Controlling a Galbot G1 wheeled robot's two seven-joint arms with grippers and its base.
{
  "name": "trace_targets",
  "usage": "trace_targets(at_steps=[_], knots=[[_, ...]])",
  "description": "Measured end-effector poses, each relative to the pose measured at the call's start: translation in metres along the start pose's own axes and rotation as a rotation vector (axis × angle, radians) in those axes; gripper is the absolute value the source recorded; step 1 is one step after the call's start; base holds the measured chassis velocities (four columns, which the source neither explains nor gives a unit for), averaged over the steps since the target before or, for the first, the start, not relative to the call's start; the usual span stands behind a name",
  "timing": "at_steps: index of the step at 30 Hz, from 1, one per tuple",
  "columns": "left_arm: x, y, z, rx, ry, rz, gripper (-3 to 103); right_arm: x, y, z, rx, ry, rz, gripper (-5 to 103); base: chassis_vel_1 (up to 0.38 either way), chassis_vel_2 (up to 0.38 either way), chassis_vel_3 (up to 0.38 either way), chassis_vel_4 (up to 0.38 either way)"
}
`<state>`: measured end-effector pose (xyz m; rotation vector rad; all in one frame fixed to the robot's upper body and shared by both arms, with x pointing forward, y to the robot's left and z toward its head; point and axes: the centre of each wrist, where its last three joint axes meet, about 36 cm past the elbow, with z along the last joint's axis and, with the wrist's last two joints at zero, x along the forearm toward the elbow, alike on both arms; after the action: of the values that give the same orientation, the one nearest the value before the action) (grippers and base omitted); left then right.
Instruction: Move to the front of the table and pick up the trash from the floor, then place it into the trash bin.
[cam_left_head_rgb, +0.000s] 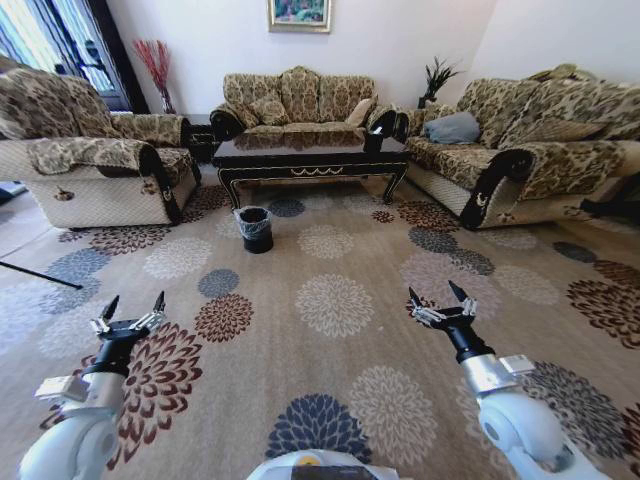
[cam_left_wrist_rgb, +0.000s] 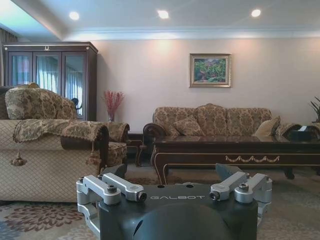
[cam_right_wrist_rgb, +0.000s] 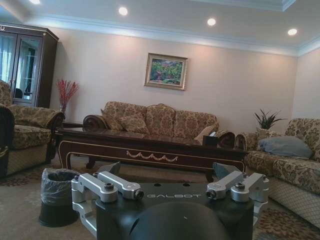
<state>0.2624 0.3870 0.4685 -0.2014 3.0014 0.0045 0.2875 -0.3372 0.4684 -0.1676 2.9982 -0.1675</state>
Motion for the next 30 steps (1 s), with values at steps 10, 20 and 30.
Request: trace_targets(at_steps=[10, 20, 30], knots=[[-0.006, -0.012, 0.012, 0.033, 0.015, 0.027, 100, 0.0, -0.01, 0.002, 0.02, 0.007, 0.024, 100, 0.0, 0.0, 0.0, 0.0], [-0.01, -0.011, 0.015, 0.036, 0.021, 0.03, 100, 0.001, -0.008, 0.01, 0.006, 0.02, 0.041, 100, 0.0, 0.0, 0.0, 0.0], [-0.006, -0.008, 0.006, 0.031, 0.018, 0.014, 100, -0.006, 0.002, 0.023, -0.023, 0.037, 0.026, 100, 0.0, 0.0, 0.0, 0.0]])
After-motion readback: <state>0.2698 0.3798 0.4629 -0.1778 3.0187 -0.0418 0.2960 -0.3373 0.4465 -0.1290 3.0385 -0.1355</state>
